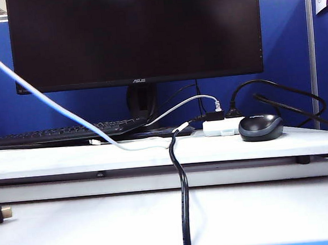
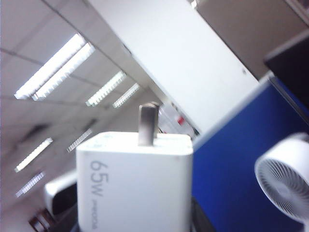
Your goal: Pick up the Type-C charging cable and the charging base, insert one end of the Type-C charger into the corresponding slot on the base, and finally place the plugged-in charger back on the table.
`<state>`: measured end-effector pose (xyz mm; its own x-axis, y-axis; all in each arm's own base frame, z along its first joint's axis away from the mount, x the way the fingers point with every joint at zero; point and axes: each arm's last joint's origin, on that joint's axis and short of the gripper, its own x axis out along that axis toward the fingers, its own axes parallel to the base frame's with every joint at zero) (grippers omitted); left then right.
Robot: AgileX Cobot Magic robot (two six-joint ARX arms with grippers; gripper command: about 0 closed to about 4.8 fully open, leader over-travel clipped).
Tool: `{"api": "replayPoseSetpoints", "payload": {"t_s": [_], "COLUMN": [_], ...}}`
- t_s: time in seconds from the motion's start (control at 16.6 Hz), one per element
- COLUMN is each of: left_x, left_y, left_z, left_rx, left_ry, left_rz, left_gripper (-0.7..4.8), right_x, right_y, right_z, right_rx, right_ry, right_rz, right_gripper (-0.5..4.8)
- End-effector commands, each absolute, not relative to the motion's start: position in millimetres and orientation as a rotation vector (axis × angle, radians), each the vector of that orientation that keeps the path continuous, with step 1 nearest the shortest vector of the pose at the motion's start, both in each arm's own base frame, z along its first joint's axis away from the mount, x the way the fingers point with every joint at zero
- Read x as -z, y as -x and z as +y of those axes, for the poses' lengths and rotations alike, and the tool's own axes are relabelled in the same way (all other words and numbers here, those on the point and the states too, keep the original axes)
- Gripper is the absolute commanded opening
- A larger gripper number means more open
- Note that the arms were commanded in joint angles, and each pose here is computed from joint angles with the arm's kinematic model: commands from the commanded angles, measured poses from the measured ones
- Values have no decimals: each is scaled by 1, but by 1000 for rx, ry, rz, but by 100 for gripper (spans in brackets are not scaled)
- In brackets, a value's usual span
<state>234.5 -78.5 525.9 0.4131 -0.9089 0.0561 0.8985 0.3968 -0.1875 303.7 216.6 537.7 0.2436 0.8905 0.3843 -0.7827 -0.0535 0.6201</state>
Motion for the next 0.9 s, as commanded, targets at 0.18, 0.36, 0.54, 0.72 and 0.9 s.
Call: {"api": "replayPoseSetpoints", "payload": {"t_s": [0.18, 0.36, 0.54, 0.72, 0.9], "left_x": [-538, -538, -538, -538, -538], "left_y": [-234, -234, -232, -230, -230], "left_z": [-79, -79, -84, -90, -90], "left_rx": [1169, 1177, 1199, 1223, 1222], "left_ry": [433, 435, 448, 447, 486], "left_rz": [103, 110, 123, 129, 157], "left_gripper": [-6, -6, -7, -7, -6], "right_x": [-546, -545, -545, -545, -544], "right_y": [-298, -297, -296, -297, -295], "right_z": [215, 216, 218, 218, 219], "right_rx": [-1394, -1386, -1388, -1388, -1425], "right_ry": [-933, -940, -936, -931, -904], "right_rz": [115, 114, 110, 119, 137], "right_gripper": [-7, -6, -7, -6, -7]}}
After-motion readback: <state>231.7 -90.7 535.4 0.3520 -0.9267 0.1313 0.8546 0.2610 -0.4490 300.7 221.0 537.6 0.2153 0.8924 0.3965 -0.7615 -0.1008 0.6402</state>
